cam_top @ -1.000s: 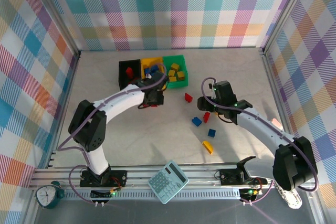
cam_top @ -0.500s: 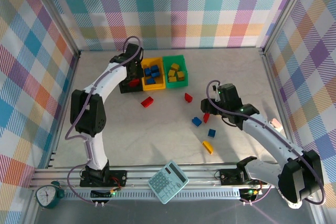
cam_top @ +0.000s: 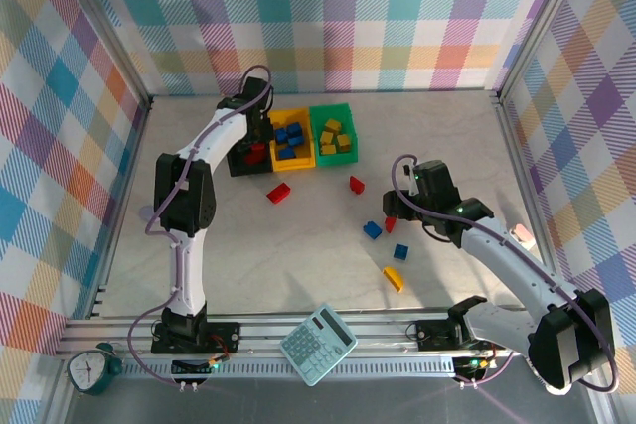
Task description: Sort the legos into containers by color
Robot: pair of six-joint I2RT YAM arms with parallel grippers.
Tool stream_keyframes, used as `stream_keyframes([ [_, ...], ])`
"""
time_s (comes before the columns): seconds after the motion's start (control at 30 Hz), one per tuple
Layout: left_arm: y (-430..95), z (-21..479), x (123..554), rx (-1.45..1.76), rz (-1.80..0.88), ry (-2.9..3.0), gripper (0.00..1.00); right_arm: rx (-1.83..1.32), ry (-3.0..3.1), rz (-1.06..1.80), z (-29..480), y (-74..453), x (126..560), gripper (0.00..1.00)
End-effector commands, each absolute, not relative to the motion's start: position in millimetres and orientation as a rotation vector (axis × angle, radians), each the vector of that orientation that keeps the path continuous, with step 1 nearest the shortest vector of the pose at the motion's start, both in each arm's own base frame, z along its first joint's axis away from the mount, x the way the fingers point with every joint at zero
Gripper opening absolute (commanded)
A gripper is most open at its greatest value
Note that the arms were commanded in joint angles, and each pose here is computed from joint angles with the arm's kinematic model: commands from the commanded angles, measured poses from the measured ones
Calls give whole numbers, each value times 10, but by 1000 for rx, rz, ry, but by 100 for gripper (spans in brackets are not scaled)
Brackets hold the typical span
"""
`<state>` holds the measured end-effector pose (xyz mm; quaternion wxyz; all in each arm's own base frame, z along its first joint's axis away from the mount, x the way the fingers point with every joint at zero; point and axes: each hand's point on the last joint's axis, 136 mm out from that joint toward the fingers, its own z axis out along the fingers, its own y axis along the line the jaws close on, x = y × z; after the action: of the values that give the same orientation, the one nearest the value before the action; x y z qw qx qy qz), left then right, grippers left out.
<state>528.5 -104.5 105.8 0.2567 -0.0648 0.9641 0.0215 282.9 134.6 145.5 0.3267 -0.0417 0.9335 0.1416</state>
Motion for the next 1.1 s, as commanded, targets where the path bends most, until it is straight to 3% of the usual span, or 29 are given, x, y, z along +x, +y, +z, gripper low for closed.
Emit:
stream_keyframes([
  [0.0, -1036, 1072, 5341, -139, 52, 2614, 32, -121, 2433, 363, 1524, 1339, 2860, 64],
  [0.2, -1009, 1114, 5347, -134, 59, 2607, 57, -128, 2445, 369, 1485, 1372, 2890, 64],
  [0.5, -999, 1458, 5202, -134, 22, 2566, 60, -200, 2480, 396, 1340, 1496, 2964, 65],
  [0.87, -961, 1938, 4519, -189, -44, 2492, 62, -144, 2651, 237, 852, 1452, 3097, 65],
  [1.07, -1067, 1986, 4113, -186, -93, 2475, 63, -60, 2691, 168, 689, 1406, 3074, 58],
])
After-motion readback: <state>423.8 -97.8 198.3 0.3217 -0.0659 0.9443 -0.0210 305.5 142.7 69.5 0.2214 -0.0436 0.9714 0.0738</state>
